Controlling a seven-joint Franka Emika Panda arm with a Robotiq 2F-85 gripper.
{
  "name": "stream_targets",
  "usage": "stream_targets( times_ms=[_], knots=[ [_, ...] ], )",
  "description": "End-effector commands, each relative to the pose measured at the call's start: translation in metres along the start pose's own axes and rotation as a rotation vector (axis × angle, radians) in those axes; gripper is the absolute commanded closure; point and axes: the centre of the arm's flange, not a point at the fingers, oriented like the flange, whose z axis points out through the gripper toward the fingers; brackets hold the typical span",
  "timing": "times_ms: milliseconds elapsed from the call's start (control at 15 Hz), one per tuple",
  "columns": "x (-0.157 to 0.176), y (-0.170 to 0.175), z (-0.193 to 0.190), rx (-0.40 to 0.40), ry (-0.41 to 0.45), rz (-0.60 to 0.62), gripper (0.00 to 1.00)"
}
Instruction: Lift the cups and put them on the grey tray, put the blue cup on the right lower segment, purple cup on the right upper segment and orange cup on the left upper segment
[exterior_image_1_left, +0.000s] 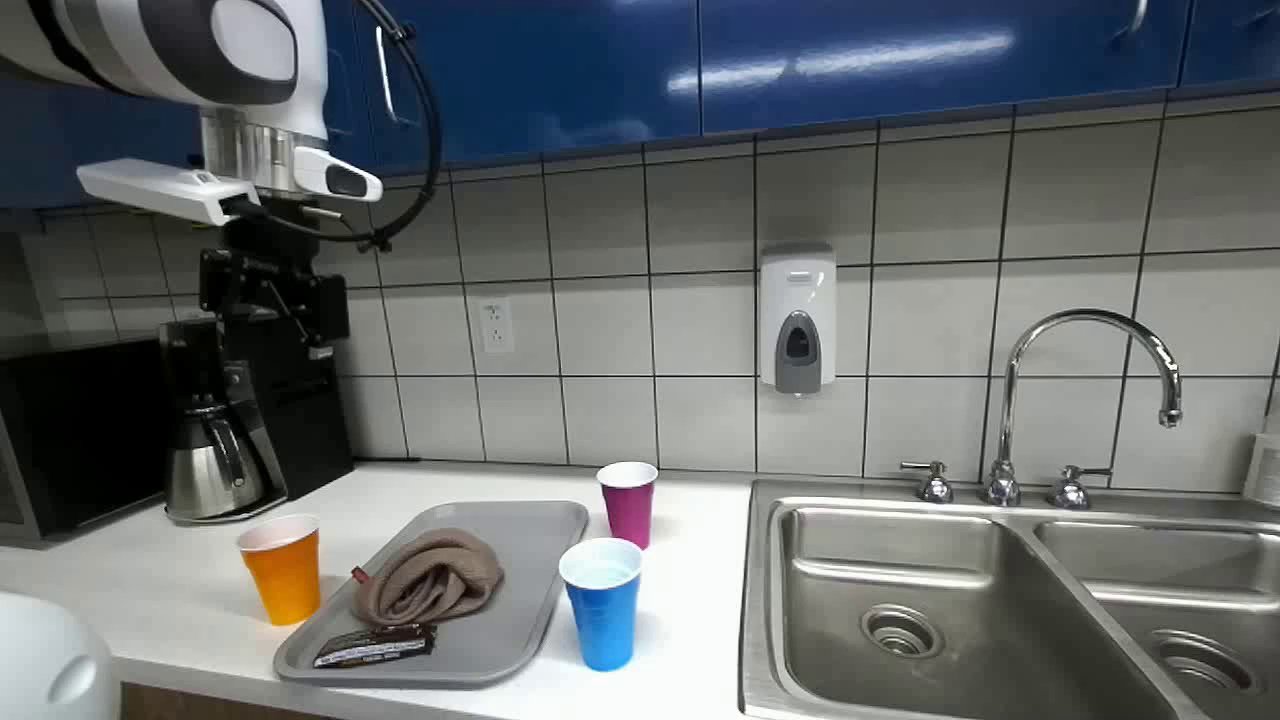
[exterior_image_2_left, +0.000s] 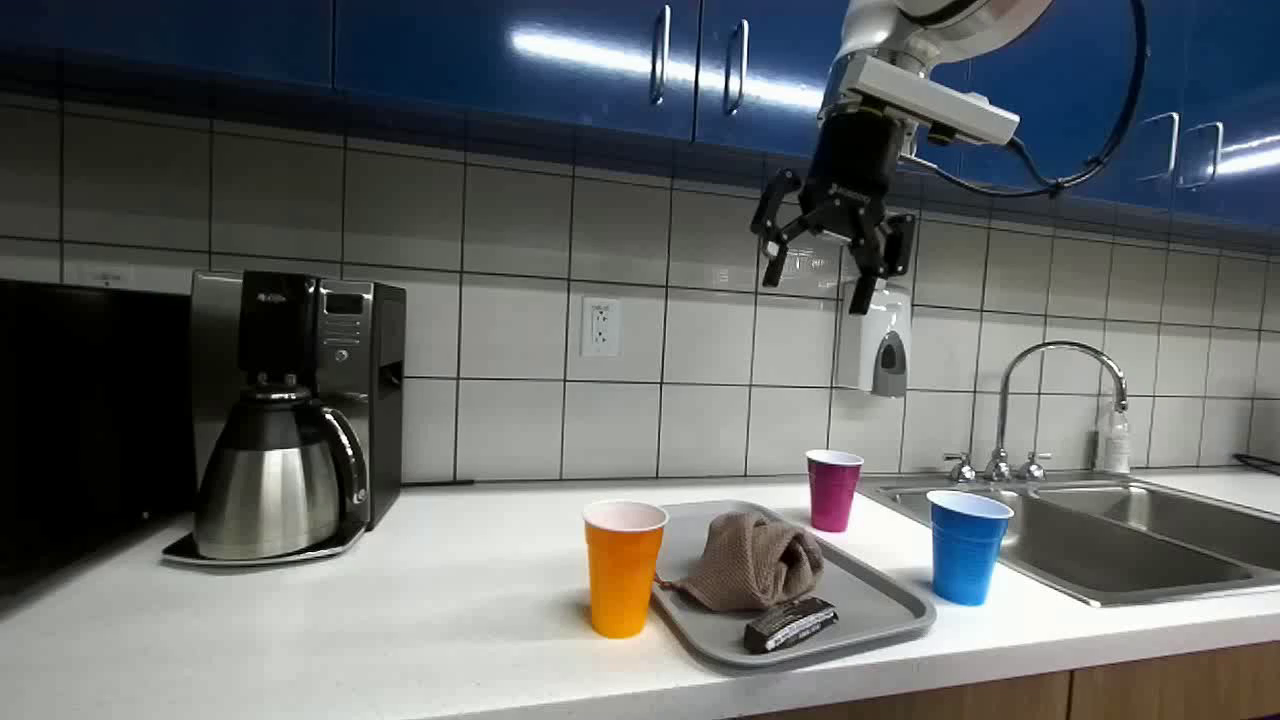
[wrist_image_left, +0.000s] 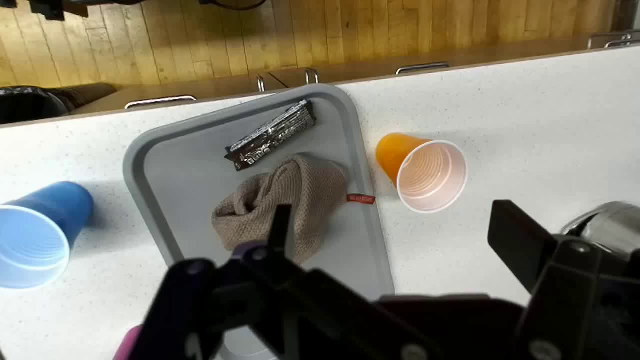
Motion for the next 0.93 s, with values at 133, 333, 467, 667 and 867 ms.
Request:
stream_targets(
  times_ms=[133, 333, 467, 667, 867],
  knots=[
    [0.0, 0.0, 0.0, 0.0, 0.0, 0.0, 0.0],
    [0.0, 0.0, 0.0, 0.0, 0.0, 0.0, 0.0],
    [0.0, 0.0, 0.0, 0.0, 0.0, 0.0, 0.0],
    [0.002, 0.003, 0.012, -0.031, 0.01, -0.017, 0.0],
    [0.006, 0.015, 0.02, -0.078, 0.016, -0.019, 0.0]
  ],
)
